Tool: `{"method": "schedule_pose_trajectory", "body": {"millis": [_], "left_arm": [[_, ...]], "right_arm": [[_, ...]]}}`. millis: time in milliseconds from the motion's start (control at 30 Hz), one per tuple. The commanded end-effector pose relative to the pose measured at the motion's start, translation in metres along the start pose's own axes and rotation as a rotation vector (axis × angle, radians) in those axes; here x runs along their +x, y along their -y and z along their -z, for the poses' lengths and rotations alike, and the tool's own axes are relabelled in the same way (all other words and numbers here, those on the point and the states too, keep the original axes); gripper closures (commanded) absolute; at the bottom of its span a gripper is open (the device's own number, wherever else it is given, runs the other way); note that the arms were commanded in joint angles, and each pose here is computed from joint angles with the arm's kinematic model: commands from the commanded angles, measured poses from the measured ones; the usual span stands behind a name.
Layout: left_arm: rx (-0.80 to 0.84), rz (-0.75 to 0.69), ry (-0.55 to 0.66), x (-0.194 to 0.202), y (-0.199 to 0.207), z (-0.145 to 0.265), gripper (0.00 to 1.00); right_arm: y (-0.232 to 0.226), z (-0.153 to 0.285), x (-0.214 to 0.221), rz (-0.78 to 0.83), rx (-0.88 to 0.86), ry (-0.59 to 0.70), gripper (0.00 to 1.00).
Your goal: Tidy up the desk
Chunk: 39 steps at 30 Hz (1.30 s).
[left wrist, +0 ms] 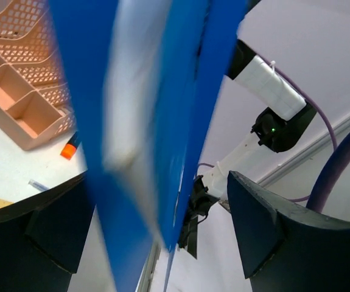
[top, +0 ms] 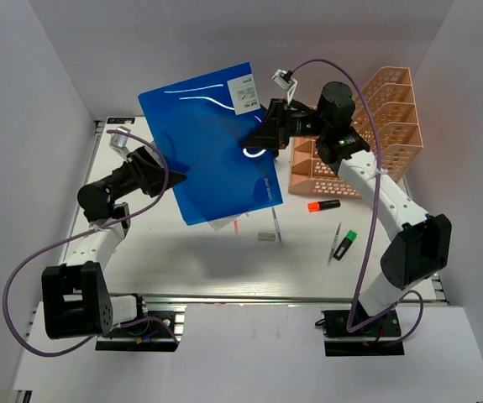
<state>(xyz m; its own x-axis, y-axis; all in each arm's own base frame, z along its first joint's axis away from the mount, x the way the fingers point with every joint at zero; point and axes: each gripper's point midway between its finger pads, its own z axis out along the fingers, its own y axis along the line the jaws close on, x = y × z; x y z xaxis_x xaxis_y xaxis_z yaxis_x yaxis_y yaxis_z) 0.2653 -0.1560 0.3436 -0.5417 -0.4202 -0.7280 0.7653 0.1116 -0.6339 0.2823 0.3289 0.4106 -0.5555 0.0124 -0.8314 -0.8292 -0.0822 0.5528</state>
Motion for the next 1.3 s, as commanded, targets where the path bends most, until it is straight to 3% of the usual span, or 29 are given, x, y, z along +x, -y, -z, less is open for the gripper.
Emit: {"method": "schedule_pose_trajectory", "body": {"millis": [0, 33, 100, 267, 400, 533, 567, 600, 667, 700, 767, 833, 933, 1133, 1267], "left_arm": [[0.098, -0.229, 0.055, -0.018, 0.035, -0.009, 0.08], [0.100, -0.231, 0.056, -0.018, 0.035, -0.011, 0.12], [0.101, -0.225, 0.051, -0.020, 0.034, -0.015, 0.36], [0.146, -0.219, 0.033, -0.013, 0.040, -0.025, 0.63], [0.166, -0.219, 0.025, -0.011, 0.043, -0.030, 1.00], [0.165, -0.236, 0.053, -0.017, 0.049, -0.033, 1.00], [0.146, -0.218, 0.055, -0.018, 0.050, -0.033, 1.00], [0.139, -0.263, 0.060, -0.023, 0.051, -0.035, 1.00], [0.089, -0.247, 0.049, -0.027, 0.049, -0.037, 1.00], [0.081, -0.325, 0.051, -0.035, 0.053, -0.039, 1.00], [0.030, -0.318, 0.042, -0.040, 0.053, -0.040, 1.00], [0.015, -0.403, 0.045, -0.053, 0.060, -0.043, 1.00], [0.002, -0.415, 0.048, -0.060, 0.064, -0.046, 1.00], [-0.083, -0.508, 0.137, -0.093, 0.062, -0.050, 1.00], [-0.043, -0.517, 0.162, -0.108, 0.068, -0.060, 1.00]], "right_arm": [[-0.017, -0.007, -0.018, 0.100, -0.022, 0.033, 1.00], [-0.016, -0.009, -0.017, 0.096, -0.021, 0.029, 1.00], [-0.017, -0.010, -0.017, 0.099, -0.023, 0.026, 1.00], [-0.018, -0.011, -0.017, 0.106, -0.020, 0.023, 1.00], [-0.019, -0.009, -0.017, 0.124, -0.007, 0.025, 1.00], [-0.020, -0.005, -0.017, 0.151, 0.018, 0.026, 1.00], [-0.021, -0.004, -0.016, 0.165, 0.024, 0.021, 0.92], [-0.022, -0.003, -0.017, 0.175, 0.034, 0.023, 0.69], [-0.019, 0.000, -0.015, 0.204, 0.062, 0.013, 0.52], [-0.019, 0.002, -0.018, 0.224, 0.089, 0.021, 0.31], [-0.014, 0.009, -0.019, 0.259, 0.160, 0.016, 0.13], [-0.009, 0.015, -0.015, 0.275, 0.197, -0.003, 0.11], [0.005, 0.033, -0.017, 0.325, 0.342, -0.013, 0.11], [0.027, 0.105, -0.018, 0.451, 0.752, -0.018, 0.11], [-0.001, 0.142, -0.004, 0.583, 0.862, -0.004, 0.14]]}}
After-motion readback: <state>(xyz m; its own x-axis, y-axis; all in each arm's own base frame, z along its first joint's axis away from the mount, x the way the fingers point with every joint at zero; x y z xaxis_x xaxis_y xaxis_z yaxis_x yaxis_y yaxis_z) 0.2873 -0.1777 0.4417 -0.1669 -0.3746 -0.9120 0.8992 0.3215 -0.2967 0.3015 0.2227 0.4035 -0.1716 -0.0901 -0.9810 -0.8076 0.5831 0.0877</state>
